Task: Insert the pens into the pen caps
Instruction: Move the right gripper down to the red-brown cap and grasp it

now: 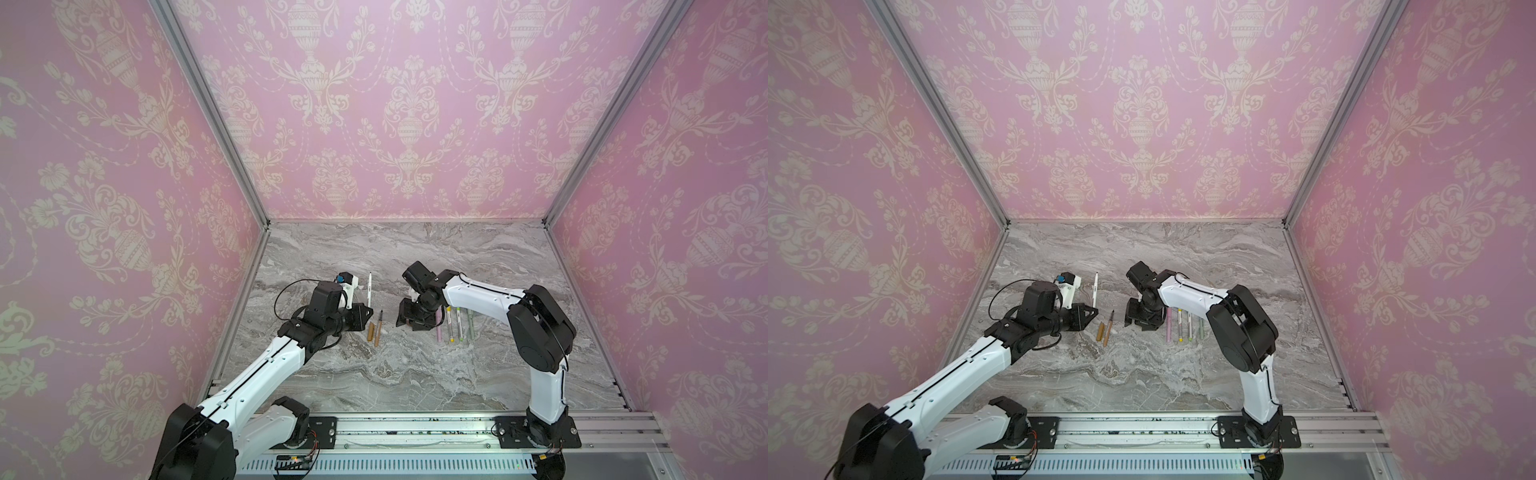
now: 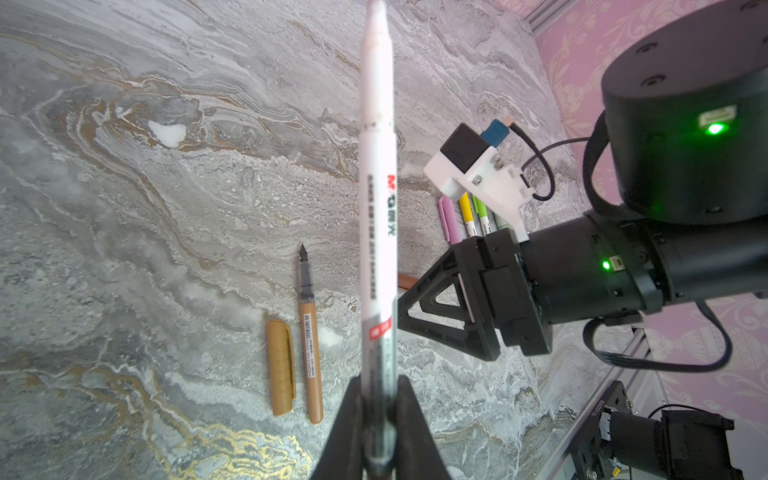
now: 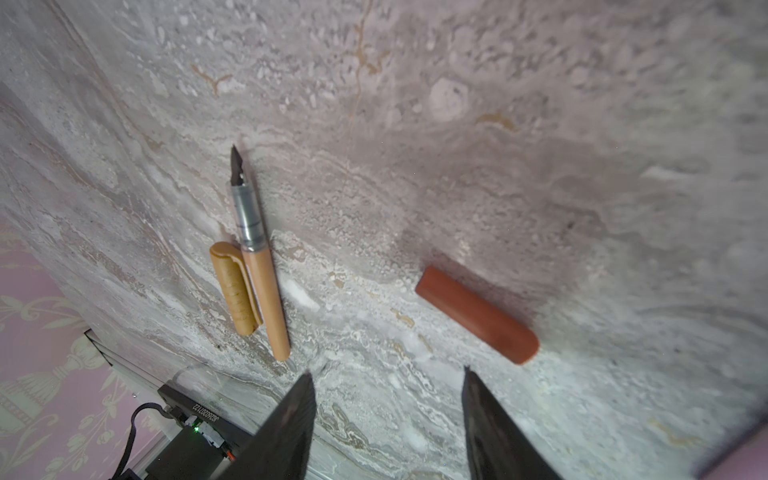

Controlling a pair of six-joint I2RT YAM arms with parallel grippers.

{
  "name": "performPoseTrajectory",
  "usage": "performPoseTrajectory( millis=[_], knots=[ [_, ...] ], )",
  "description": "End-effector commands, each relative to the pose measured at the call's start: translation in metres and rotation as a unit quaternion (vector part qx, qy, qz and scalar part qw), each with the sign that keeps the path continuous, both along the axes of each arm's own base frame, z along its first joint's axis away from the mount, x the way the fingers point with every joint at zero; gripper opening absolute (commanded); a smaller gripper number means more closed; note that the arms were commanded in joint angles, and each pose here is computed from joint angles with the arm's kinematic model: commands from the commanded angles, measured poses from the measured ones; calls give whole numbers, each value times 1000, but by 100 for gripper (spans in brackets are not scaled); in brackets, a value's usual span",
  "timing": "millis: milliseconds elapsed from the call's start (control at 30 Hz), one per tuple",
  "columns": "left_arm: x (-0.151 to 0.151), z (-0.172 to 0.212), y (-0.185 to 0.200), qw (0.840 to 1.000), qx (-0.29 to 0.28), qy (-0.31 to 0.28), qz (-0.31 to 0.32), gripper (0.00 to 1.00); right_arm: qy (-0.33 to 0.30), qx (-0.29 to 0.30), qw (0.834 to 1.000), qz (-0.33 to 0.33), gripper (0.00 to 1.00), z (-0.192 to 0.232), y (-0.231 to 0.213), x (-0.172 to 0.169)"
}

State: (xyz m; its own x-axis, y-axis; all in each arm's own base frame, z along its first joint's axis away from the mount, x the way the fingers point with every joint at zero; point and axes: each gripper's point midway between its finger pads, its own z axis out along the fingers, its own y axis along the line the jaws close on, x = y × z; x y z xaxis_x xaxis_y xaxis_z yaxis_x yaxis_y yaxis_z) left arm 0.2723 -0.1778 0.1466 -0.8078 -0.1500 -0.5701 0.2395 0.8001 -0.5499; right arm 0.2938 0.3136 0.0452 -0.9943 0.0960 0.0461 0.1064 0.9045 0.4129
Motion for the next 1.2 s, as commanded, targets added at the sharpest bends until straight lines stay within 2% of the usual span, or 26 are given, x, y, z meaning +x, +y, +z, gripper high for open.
performPoseTrajectory(
  millis=[0,467,833,1167],
  knots=[
    [-3,-2,3,1000,16,-10,-3,0,17,-25,999,-17,57,-15,-12,1],
    [-2,0,4,1000,16,-14,-1,0,-8,-71,997,-6,55,-20,-23,25],
    [-2,1,4,1000,18,-18,-2,0,-19,-155,987,39,43,-29,-34,10],
    [-4,2,4,1000,16,-23,-5,0,-13,-160,987,32,29,-46,-28,-4]
  ],
)
